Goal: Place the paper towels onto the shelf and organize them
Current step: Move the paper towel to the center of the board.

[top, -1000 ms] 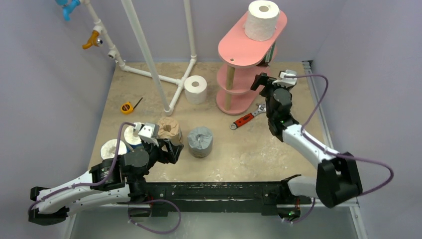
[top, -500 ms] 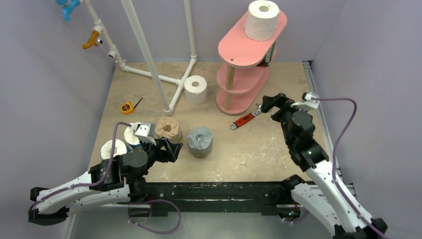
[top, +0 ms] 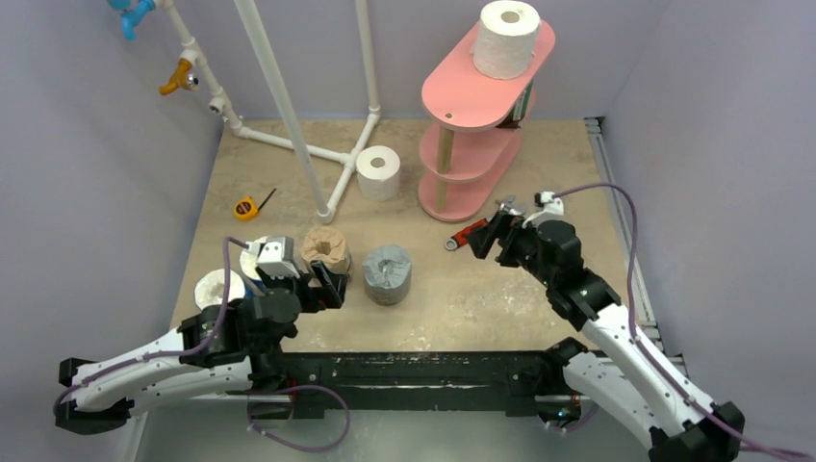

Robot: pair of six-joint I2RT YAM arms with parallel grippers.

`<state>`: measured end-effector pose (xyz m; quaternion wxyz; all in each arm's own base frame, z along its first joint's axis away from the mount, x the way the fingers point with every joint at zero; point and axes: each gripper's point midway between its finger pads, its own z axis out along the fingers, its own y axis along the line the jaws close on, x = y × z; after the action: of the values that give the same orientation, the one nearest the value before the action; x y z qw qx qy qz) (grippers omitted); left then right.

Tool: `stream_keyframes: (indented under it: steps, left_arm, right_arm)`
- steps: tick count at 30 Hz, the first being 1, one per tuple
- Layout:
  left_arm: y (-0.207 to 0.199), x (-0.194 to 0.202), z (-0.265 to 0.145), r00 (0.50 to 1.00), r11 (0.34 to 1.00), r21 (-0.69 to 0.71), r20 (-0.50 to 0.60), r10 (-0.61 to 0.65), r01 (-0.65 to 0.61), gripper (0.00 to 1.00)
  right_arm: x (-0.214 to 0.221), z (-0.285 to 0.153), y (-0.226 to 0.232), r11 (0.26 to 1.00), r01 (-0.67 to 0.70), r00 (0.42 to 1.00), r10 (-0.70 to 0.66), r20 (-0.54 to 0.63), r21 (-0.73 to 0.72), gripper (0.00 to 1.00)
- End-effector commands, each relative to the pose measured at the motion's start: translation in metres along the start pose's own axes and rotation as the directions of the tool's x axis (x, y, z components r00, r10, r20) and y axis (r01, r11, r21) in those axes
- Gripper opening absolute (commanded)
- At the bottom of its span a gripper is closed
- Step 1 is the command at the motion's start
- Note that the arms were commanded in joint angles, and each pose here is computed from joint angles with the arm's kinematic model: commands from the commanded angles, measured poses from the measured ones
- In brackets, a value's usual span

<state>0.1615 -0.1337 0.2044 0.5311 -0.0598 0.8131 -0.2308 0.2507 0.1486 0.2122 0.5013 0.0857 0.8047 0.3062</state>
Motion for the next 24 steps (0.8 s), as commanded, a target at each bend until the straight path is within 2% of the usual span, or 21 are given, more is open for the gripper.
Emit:
stream_keyframes:
  steps: [1,7,15,24]
  left_arm:
    - [0.007,-0.011,-0.002,1.000,0.998,-0.058,0.028,-0.006,0.007,0.99]
    - [0.006,-0.009,0.002,0.999,0.995,-0.088,0.012,0.042,-0.041,1.00]
    - [-0.005,0.001,0.008,0.996,0.995,-0.056,-0.030,0.079,-0.081,1.00]
    - [-0.008,0.000,0.007,0.997,0.997,-0.020,-0.013,0.070,-0.070,1.00]
  right_arm:
    - [0.008,-0.001,0.025,0.991,0.129,0.987,-0.131,-0.094,-0.026,0.99]
    - [0.057,0.020,0.049,0.984,0.174,0.948,-0.178,-0.262,-0.038,0.99]
    - [0.103,0.047,0.083,0.982,0.164,0.905,-0.189,-0.382,-0.098,0.99]
    - [0.110,0.069,0.114,0.976,0.136,0.892,-0.195,-0.408,-0.170,0.99]
